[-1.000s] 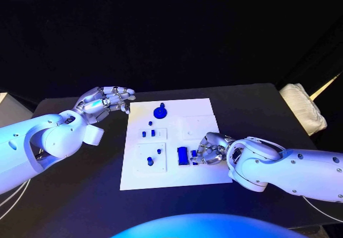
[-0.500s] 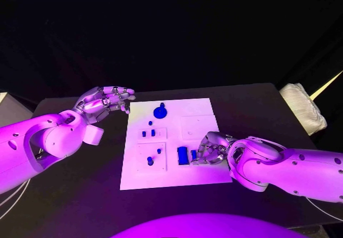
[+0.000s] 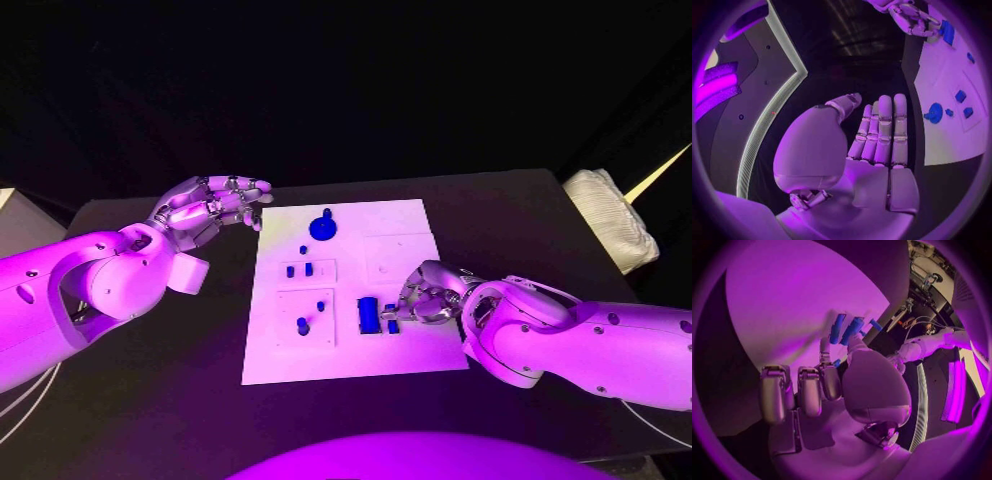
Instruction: Assemble the parts on the task board
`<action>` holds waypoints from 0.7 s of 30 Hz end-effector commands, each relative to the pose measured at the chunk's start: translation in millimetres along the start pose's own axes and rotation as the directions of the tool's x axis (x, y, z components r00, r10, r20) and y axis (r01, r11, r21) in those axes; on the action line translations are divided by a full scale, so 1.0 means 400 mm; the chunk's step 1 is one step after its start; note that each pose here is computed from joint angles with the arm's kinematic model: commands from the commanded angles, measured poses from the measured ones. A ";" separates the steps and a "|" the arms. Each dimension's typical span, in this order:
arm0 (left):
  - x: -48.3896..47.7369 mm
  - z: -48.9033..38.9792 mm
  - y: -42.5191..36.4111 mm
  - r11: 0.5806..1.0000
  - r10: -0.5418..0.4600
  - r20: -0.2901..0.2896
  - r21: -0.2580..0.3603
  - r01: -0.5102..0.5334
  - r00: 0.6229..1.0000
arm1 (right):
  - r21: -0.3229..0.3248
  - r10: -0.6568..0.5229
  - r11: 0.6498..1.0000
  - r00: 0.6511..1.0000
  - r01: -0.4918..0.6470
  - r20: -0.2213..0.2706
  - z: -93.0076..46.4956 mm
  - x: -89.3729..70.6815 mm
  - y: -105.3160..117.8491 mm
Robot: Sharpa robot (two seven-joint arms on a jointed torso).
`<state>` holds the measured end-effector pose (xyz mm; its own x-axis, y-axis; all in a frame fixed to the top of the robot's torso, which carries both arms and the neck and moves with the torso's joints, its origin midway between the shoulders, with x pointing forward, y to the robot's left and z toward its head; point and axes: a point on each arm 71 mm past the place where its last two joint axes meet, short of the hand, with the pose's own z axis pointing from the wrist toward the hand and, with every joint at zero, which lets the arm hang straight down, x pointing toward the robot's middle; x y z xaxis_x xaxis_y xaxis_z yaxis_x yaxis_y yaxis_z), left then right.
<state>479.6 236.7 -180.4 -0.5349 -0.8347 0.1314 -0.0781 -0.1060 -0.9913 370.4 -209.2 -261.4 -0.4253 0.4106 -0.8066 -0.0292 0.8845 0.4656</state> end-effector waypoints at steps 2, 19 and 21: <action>0.005 0.001 -0.002 1.000 -0.011 -0.017 0.006 0.011 1.000 | -0.060 0.035 0.998 0.998 -0.032 0.048 -0.001 -0.010 0.006; 0.006 0.001 -0.002 1.000 -0.011 -0.018 0.006 0.011 1.000 | -0.075 -0.005 0.997 0.998 0.010 0.064 0.018 -0.012 -0.002; 0.005 0.001 -0.002 1.000 -0.011 -0.018 0.005 0.011 1.000 | -0.069 -0.011 0.998 0.998 0.015 0.061 0.022 -0.009 -0.002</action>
<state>479.5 236.7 -180.5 -0.5353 -0.8344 0.1316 -0.0789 -0.1058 -0.9913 380.2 -210.9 -261.8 -0.3722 0.4321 -0.8214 -0.0739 0.8684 0.4903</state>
